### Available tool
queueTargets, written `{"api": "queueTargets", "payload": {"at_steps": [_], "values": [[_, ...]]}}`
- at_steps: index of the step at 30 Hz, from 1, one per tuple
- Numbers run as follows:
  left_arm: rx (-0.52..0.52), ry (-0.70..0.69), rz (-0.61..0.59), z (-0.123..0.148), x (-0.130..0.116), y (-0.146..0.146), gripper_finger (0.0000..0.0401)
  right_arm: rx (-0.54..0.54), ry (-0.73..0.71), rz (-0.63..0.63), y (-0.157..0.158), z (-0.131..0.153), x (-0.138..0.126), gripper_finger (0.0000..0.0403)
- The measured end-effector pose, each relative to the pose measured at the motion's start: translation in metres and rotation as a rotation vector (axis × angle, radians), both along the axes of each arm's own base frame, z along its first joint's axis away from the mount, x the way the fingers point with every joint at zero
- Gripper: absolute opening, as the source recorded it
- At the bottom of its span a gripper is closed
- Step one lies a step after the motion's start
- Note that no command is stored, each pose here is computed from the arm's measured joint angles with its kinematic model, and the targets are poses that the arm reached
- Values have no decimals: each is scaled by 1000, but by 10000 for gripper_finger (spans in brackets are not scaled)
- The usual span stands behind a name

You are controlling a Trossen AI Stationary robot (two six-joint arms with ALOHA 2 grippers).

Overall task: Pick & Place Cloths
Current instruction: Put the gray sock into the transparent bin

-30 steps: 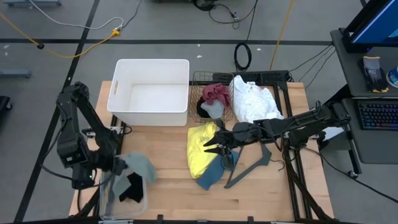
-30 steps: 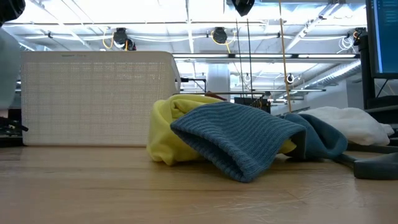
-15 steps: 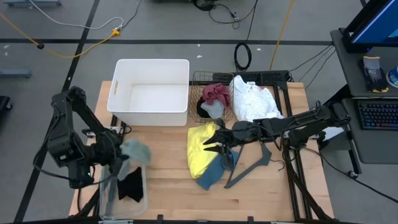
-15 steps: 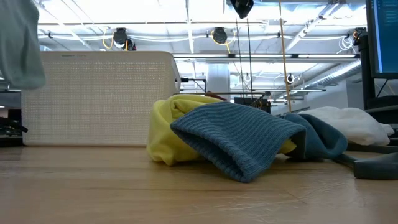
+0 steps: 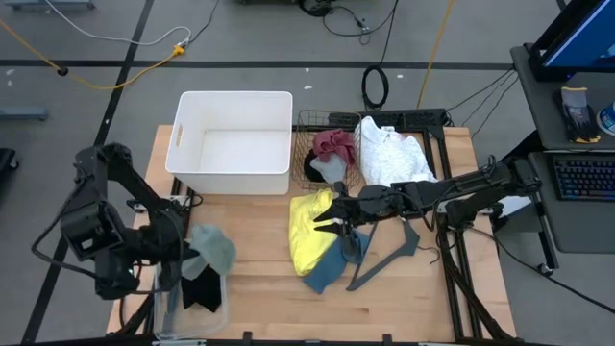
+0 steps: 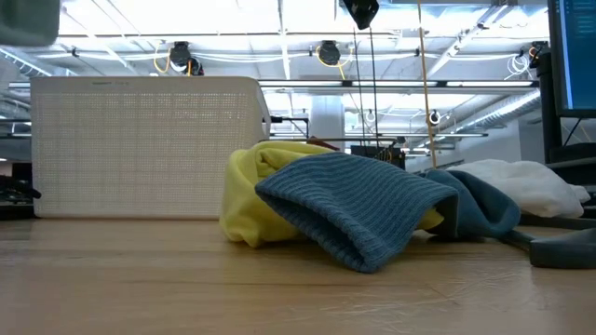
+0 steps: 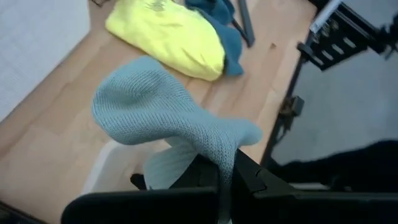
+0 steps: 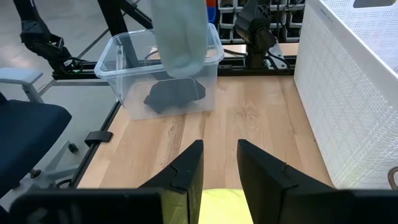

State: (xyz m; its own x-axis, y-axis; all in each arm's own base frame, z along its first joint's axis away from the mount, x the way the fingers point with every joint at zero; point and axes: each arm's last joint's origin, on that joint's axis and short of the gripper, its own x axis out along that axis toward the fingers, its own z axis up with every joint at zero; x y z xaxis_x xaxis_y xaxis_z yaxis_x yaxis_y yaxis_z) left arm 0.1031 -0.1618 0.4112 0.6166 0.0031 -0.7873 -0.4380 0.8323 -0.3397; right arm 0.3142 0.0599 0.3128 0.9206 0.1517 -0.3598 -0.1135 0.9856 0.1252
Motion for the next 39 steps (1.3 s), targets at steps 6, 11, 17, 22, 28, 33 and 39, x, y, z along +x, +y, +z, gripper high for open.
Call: {"api": "queueTargets", "payload": {"at_steps": [6,11,17,22,28,33,39], "values": [[-85,52,-64,15,-3,0,0,0,0,0,0,0,0,89],[-148,129,-95,18,-6,0,0,0,0,0,0,0,0,89],[-168,194,-118,14,-5,-6,0,0,0,0,0,0,0,89],[-179,269,-121,8,-1,-17,0,-1,0,-2,0,0,0,89],[-171,340,-84,-4,6,-33,0,-2,-8,-2,0,1,0,89],[-115,349,-50,-17,15,-49,0,-1,-8,-1,0,1,0,89],[-74,385,4,-33,25,-67,0,1,-8,0,0,1,0,89]]}}
